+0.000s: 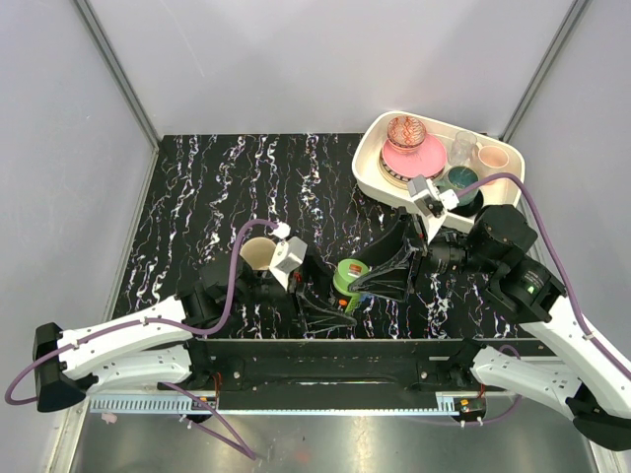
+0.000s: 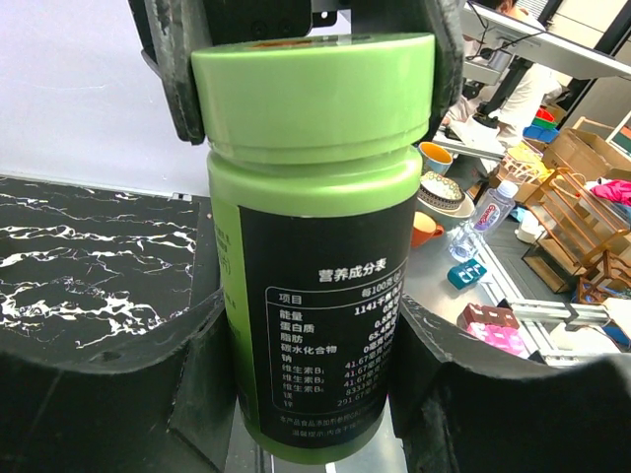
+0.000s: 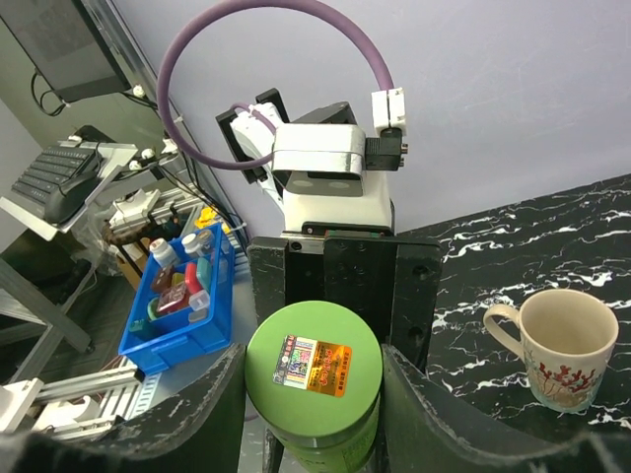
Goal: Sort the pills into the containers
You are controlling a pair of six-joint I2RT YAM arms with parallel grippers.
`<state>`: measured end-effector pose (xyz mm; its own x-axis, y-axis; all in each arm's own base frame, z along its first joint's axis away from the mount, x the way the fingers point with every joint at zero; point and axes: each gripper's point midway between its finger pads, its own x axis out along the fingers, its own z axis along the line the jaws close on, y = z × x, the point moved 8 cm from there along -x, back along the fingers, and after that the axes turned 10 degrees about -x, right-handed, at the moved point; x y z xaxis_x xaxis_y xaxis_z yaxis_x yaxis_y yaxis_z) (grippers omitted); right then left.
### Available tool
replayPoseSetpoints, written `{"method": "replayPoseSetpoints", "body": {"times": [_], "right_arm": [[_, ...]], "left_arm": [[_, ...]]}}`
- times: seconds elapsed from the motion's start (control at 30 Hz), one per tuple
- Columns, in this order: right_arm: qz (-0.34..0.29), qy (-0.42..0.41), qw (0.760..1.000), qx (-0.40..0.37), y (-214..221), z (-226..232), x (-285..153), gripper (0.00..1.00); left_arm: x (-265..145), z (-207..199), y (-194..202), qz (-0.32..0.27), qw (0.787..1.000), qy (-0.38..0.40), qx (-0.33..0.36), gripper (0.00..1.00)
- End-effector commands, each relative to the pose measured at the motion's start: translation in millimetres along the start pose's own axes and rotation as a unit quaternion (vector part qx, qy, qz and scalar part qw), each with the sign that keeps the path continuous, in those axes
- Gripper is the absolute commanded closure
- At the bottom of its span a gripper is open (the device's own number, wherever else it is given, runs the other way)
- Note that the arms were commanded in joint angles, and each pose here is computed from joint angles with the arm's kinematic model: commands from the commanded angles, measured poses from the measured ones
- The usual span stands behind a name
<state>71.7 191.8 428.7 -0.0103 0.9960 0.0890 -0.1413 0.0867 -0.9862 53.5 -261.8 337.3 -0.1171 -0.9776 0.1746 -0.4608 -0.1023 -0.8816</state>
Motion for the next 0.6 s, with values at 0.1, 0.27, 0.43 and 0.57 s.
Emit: {"method": "replayPoseSetpoints", "body": {"times": [0.1, 0.27, 0.43, 0.57], "right_arm": [[-0.076, 0.009, 0.997, -0.031, -37.4, 19.5, -12.9, 0.17], [-0.088, 0.075, 0.993, -0.024, -42.5, 10.1, -15.3, 0.08], [-0.094, 0.231, 0.968, 0.005, -51.0, -17.4, -21.2, 0.09], [-0.063, 0.371, 0.926, 0.030, -42.5, -47.7, -28.2, 0.14]], "left_arm": [[-3.3, 2.9, -3.2, -0.008, 1.000, -0.021, 0.006, 1.00], [-3.3, 4.2, -4.2, -0.009, 1.000, -0.029, 0.008, 1.00], [-6.3, 13.9, -10.3, -0.038, 0.995, -0.093, 0.005, 1.00], [-11.6, 28.2, -17.8, -0.072, 0.981, -0.182, -0.003, 1.00]]}}
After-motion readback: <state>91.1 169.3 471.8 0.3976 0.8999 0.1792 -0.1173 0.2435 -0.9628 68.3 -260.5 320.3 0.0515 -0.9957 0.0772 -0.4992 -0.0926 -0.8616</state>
